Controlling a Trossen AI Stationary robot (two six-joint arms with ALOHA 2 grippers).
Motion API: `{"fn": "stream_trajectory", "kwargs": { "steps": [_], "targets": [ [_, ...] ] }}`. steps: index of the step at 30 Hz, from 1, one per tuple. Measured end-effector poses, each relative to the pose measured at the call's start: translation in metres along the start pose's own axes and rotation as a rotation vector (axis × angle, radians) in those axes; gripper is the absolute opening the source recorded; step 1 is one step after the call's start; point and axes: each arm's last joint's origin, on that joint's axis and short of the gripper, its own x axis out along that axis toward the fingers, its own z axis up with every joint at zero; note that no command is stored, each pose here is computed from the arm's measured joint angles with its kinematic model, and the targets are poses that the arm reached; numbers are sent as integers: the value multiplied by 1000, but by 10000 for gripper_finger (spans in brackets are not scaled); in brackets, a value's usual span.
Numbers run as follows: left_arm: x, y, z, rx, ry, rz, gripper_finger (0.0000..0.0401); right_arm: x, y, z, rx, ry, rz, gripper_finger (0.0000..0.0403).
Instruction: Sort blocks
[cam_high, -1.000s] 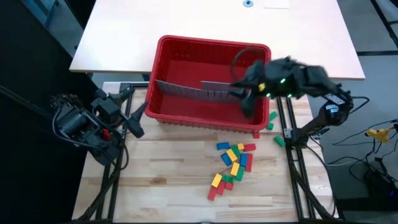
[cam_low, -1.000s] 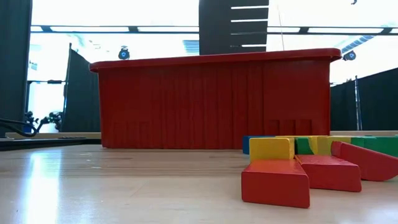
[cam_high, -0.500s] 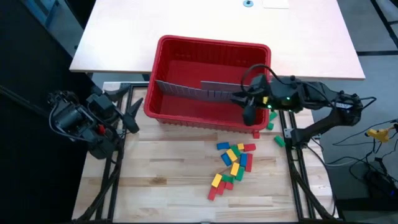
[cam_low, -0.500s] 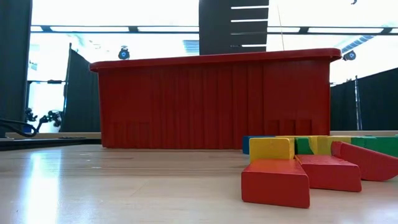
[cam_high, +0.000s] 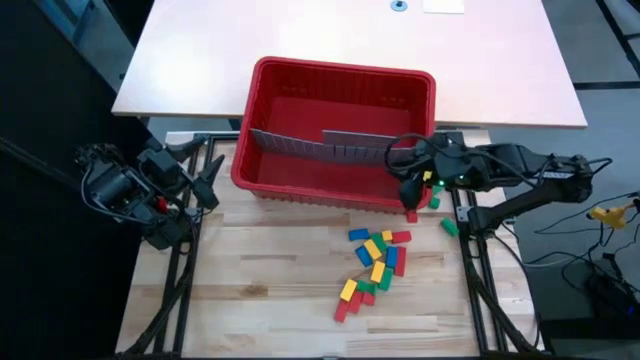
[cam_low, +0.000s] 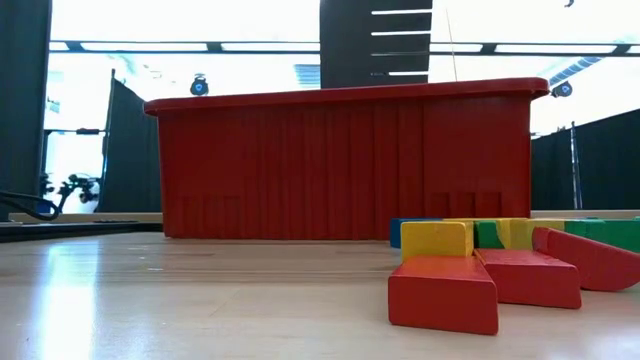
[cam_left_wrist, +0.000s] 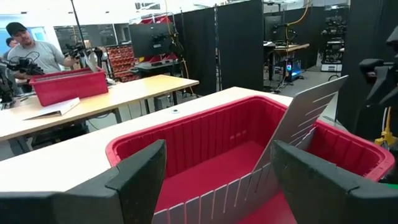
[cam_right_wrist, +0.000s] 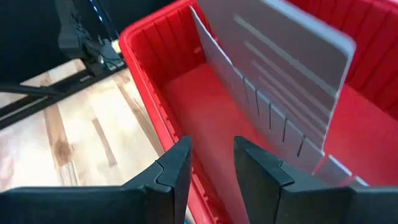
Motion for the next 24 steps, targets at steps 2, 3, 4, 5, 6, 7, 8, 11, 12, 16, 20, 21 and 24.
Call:
{"fn": "stream_trajectory", "kwargs": {
  "steps": [2, 3, 4, 5, 6, 7, 8, 11, 12, 16, 20, 21, 24],
  "targets": [
    [0, 2, -3, -8, 0, 3, 275, 1, -2, -5, 2, 8, -4, 97],
    [1, 3, -5, -15, 0, 5, 275, 2, -4, -8, 0, 13, -7, 95],
    [1, 4, -7, -19, 1, 7, 275, 2, -5, -12, 0, 19, -11, 93],
    [1, 5, -8, -18, 1, 10, 275, 3, -6, -15, 0, 27, -15, 91],
    [2, 5, -10, -17, 5, 12, 275, 4, -8, -19, 2, 34, -19, 88],
    [2, 5, -11, -14, 10, 13, 275, 6, -9, -23, 6, 43, -23, 86],
    [3, 5, -13, -9, 18, 16, 275, 7, -10, -27, 8, 53, -28, 83],
    [6, 5, -21, 7, 58, 26, 275, 8, -15, -35, 23, 61, -33, 75],
    [7, 4, -23, 13, 67, 32, 275, 7, -16, -37, 30, 63, -34, 72],
    [11, 3, -31, 34, 110, 56, 275, 7, -20, -44, 38, 69, -39, 59],
    [14, 3, -40, 67, 170, 57, 275, 5, -22, -46, 41, 66, -37, 48],
    [14, 2, -41, 80, 191, 47, 275, 5, -22, -47, 40, 66, -38, 46],
    [14, -2, -43, 125, 250, -5, 275, 6, -22, -48, 36, 70, -41, 41]
  ]
}}
